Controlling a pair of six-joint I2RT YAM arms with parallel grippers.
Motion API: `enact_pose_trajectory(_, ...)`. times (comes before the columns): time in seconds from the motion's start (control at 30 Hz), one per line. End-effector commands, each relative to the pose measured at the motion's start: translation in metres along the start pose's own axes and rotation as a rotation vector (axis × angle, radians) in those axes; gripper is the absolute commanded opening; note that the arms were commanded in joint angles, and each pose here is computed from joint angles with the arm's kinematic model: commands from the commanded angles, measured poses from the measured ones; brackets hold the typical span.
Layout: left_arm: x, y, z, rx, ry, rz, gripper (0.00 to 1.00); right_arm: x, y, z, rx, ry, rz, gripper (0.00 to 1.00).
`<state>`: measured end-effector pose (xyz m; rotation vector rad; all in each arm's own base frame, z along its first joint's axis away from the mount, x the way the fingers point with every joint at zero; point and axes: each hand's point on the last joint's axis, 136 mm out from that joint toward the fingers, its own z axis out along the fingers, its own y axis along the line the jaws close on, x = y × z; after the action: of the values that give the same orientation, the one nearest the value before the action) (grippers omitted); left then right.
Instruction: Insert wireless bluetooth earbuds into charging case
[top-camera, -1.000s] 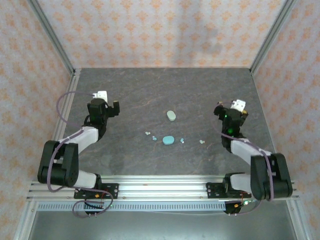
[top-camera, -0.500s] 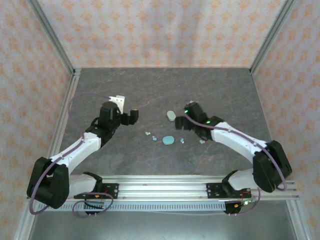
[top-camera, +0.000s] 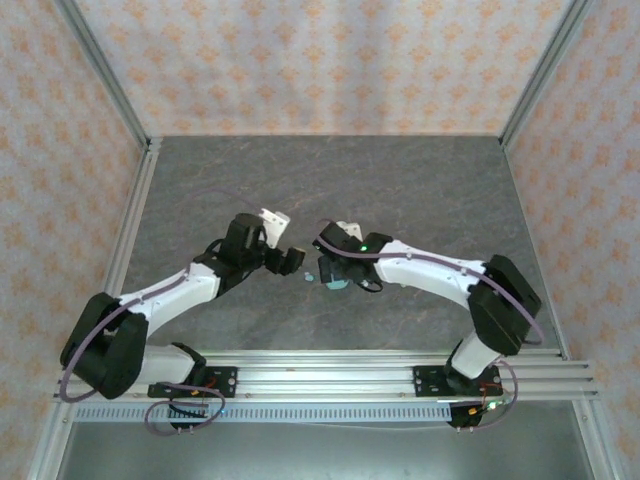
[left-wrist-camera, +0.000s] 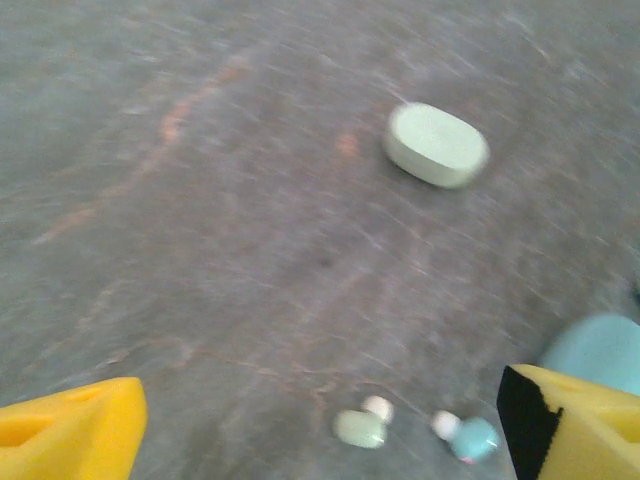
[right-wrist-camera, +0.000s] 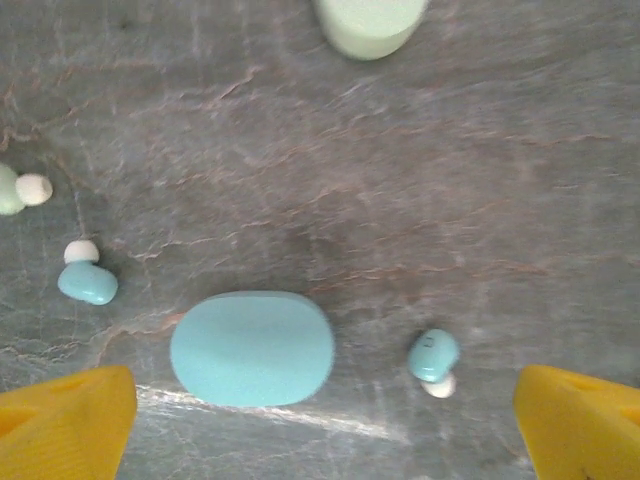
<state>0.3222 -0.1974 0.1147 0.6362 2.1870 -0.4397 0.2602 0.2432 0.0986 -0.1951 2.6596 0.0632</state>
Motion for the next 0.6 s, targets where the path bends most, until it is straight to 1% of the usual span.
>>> enact_pose_trajectory(0.0,0.007,-0.053,0.014,0.243,0.115,0.134,0.87,-0.013,-0.046,-0.025,0.065,-0.090,0.105,0.97)
enact_pose_trajectory(0.07,0.018,-0.077,0.025,0.316,0.197,0.214,0.85,-0.010,-0.067,-0.027,0.060,-0.083,0.173,0.98)
enact_pose_trajectory(0.13,0.032,-0.096,0.032,0.352,0.294,0.305,0.84,-0.003,-0.091,-0.027,0.068,-0.056,0.244,0.98)
enact_pose_trajectory(0.23,0.040,-0.110,0.037,0.386,0.353,0.350,0.82,0.008,-0.116,-0.029,0.061,-0.045,0.321,0.98)
enact_pose_trajectory(0.3,0.043,-0.112,0.041,0.384,0.372,0.378,0.82,0.015,-0.126,-0.026,0.052,-0.035,0.362,0.98)
enact_pose_trajectory(0.37,0.049,-0.109,0.046,0.350,0.422,0.416,0.82,0.016,-0.133,-0.030,0.023,-0.061,0.405,0.98)
enact_pose_trajectory(0.47,0.056,-0.107,0.053,0.347,0.498,0.435,0.80,0.024,-0.144,-0.021,0.028,-0.075,0.452,0.98)
enact_pose_trajectory(0.57,0.059,-0.109,0.057,0.341,0.528,0.465,0.80,0.030,-0.147,-0.013,0.018,-0.069,0.478,0.98)
